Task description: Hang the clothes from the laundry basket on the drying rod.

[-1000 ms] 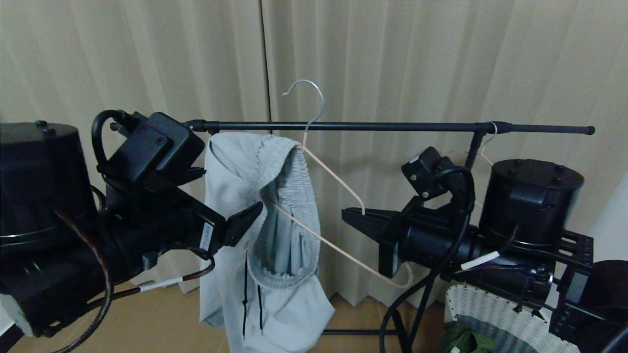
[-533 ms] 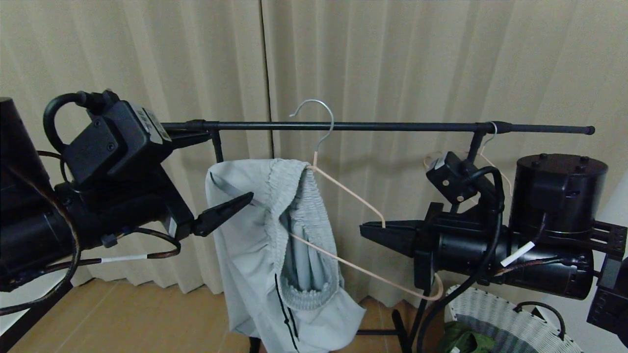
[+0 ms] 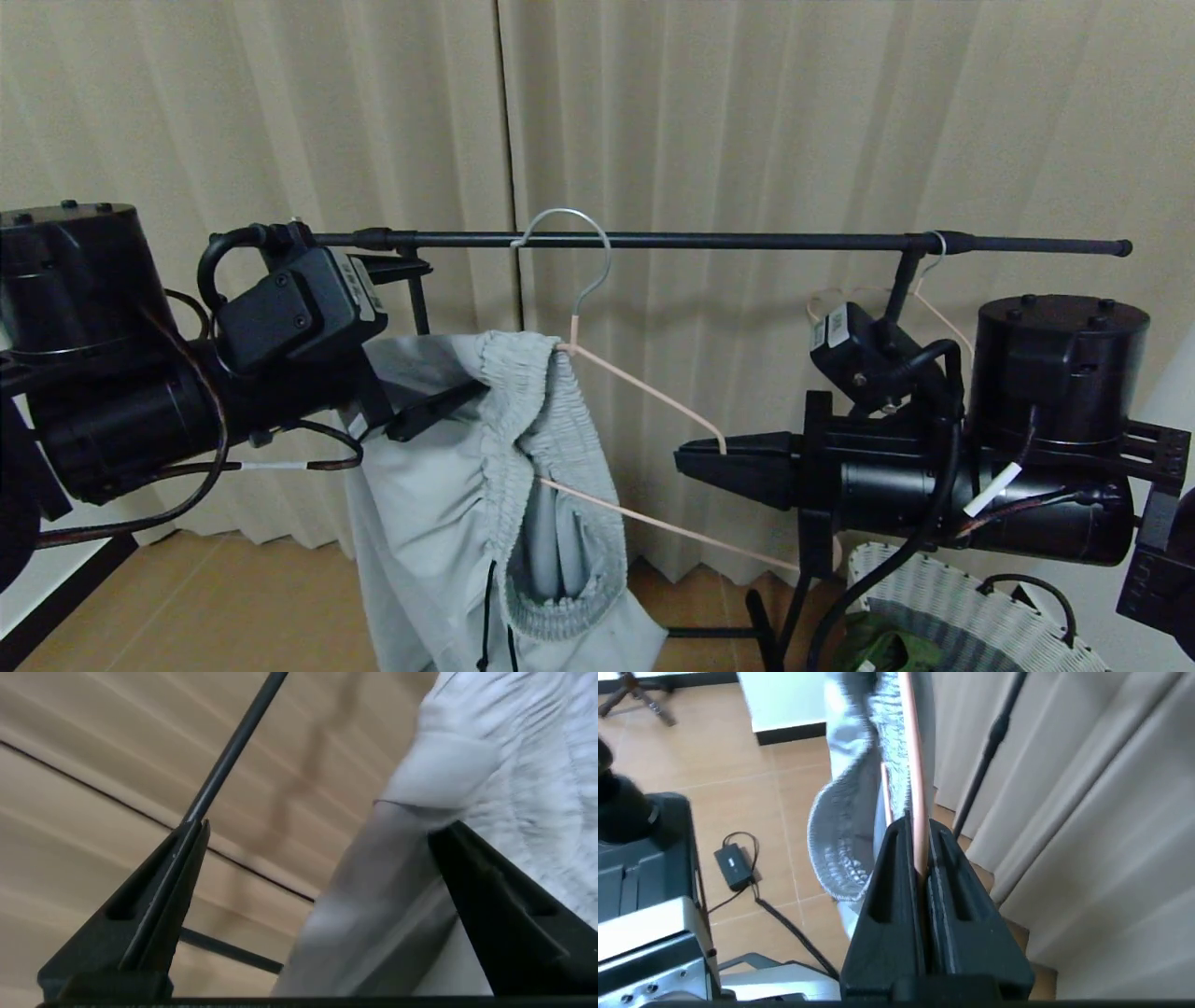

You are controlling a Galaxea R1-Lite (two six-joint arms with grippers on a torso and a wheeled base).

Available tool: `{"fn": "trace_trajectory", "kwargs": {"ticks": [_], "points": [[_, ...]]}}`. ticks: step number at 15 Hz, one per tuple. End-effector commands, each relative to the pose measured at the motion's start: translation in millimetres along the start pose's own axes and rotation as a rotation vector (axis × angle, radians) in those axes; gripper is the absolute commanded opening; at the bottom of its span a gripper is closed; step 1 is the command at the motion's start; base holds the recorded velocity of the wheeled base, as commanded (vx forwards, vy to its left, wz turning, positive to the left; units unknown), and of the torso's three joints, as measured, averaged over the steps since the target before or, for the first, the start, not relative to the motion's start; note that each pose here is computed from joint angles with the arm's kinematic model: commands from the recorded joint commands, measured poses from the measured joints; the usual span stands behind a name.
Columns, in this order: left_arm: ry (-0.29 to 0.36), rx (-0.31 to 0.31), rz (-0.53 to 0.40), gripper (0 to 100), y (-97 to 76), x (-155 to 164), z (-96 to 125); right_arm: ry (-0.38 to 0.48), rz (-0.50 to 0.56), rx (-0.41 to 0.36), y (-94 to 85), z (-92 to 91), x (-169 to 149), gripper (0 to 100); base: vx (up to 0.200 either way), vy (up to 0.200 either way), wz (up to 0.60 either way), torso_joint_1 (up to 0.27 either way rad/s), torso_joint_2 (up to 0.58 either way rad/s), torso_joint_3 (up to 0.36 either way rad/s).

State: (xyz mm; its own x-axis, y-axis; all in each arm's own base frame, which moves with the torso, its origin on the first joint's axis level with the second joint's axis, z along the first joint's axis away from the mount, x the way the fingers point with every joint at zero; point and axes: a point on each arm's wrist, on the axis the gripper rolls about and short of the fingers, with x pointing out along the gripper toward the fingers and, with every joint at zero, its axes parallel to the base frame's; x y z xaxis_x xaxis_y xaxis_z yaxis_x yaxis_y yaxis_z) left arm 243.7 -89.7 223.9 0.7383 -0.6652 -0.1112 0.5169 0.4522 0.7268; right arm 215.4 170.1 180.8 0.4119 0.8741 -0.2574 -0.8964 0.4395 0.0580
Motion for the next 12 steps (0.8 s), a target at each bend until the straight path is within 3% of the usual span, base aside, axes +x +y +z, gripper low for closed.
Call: {"fn": "trace_trajectory", "kwargs": {"ticks": [1, 2, 3, 12], "points": [[0.011, -0.001, -0.014, 100, -2.2, 8.6, -6.9, 0.007, 0.022, -0.007, 0.4, -2.1, 2.1, 0, 0.0, 0.0, 0.0, 0.0, 0.0, 0.0], [0.01, 0.019, -0.014, 100, -2.4, 8.6, -7.1, 0.005, 0.039, -0.011, 1.3, -1.9, 2.8, 0, 0.0, 0.0, 0.0, 0.0, 0.0, 0.0], [0.012, 0.03, -0.017, 0, -3.1, 8.4, -7.6, 0.002, 0.049, -0.015, 2.3, -1.4, 2.8, 0, 0.0, 0.0, 0.0, 0.0, 0.0, 0.0], [0.036, 0.016, -0.037, 0, -11.2, 7.1, -14.4, -0.011, 0.069, -0.025, 3.6, 0.3, 2.8, 0, 0.0, 0.0, 0.0, 0.0, 0.0, 0.0]]}}
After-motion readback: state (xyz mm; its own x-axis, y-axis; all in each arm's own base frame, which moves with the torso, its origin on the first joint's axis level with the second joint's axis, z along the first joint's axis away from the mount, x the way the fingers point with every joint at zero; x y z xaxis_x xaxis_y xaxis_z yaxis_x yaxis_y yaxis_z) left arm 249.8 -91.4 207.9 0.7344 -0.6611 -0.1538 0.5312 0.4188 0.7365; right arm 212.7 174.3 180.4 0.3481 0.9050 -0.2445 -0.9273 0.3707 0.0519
